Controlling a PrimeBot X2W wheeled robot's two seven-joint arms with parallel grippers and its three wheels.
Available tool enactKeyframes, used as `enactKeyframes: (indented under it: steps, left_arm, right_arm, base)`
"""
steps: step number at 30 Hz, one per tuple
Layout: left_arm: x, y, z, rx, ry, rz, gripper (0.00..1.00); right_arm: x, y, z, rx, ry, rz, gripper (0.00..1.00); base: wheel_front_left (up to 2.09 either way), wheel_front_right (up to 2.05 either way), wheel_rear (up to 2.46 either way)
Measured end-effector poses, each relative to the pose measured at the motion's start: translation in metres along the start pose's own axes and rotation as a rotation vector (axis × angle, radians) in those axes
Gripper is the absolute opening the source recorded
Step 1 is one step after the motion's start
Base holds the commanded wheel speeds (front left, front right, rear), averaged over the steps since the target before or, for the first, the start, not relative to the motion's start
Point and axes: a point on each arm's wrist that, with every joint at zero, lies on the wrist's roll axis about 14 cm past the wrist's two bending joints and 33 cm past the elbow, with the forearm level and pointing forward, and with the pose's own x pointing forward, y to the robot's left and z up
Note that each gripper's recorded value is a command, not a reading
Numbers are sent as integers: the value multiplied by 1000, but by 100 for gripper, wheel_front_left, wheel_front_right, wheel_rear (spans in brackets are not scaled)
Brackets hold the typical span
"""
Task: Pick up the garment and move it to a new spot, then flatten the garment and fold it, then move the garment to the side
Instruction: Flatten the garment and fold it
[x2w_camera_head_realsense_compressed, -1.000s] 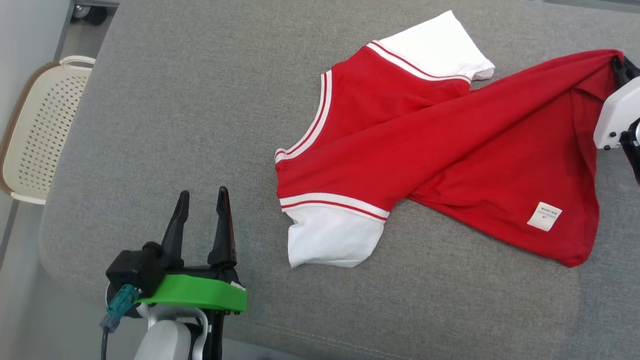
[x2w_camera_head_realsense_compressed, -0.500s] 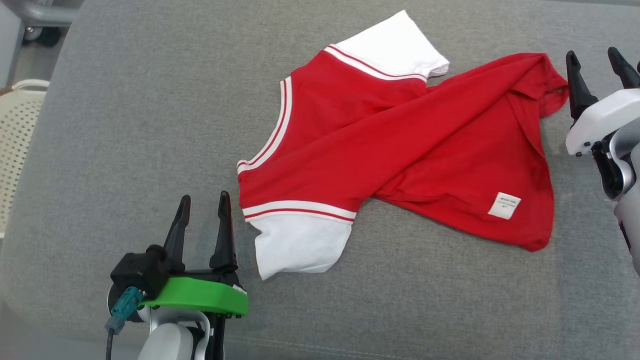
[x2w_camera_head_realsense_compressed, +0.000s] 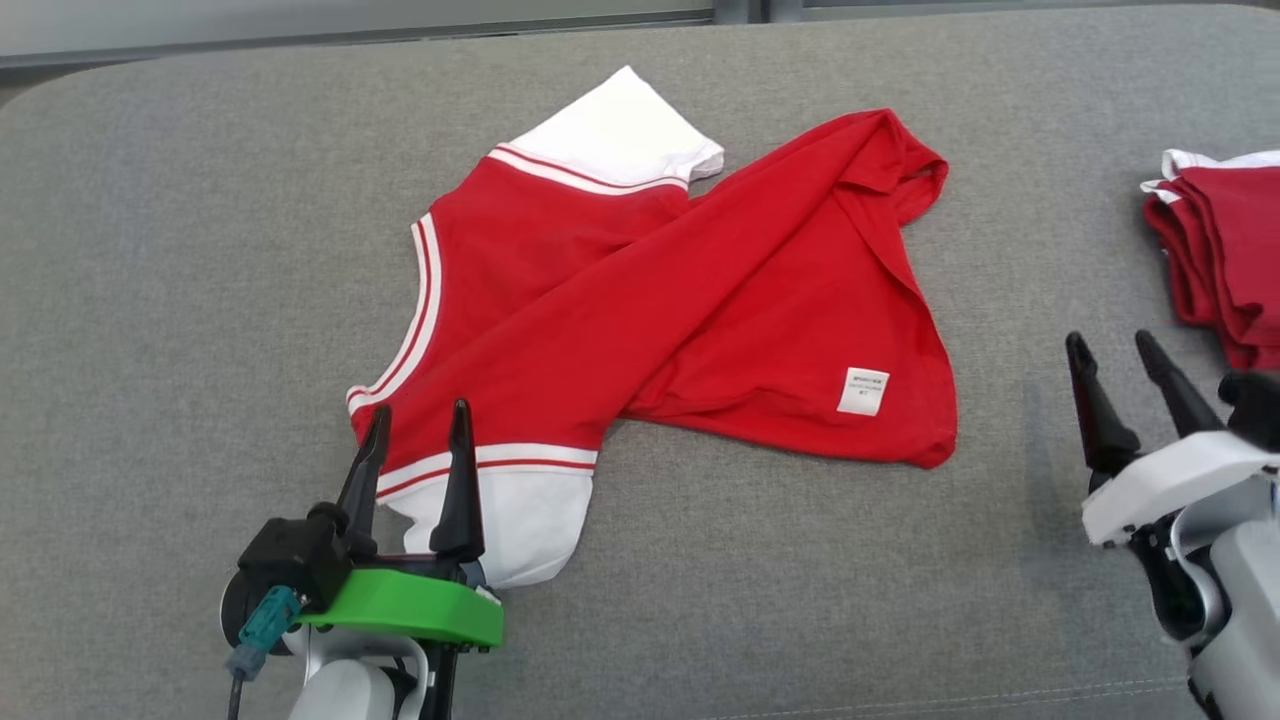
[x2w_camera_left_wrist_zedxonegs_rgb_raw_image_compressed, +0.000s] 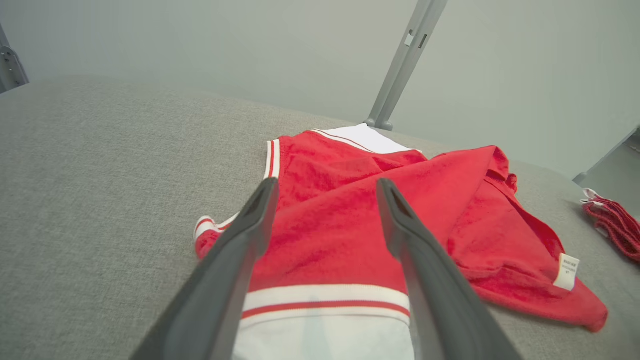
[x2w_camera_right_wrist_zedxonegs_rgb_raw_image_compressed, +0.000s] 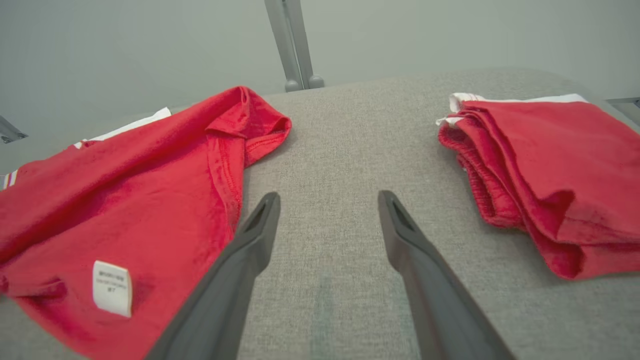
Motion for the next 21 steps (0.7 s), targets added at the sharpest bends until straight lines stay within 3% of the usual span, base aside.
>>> enactKeyframes:
  steps: [9,21]
  left_arm:
    - [2,-14,8,5,-23,-42,100]
    - [-10,1,9,13,-22,4,100]
  right_arm:
    - [-42,37,-34,96,84,38,100]
    - [-36,67,-74,136,229,83,100]
  base:
    - [0,0,0]
    - [0,0,0]
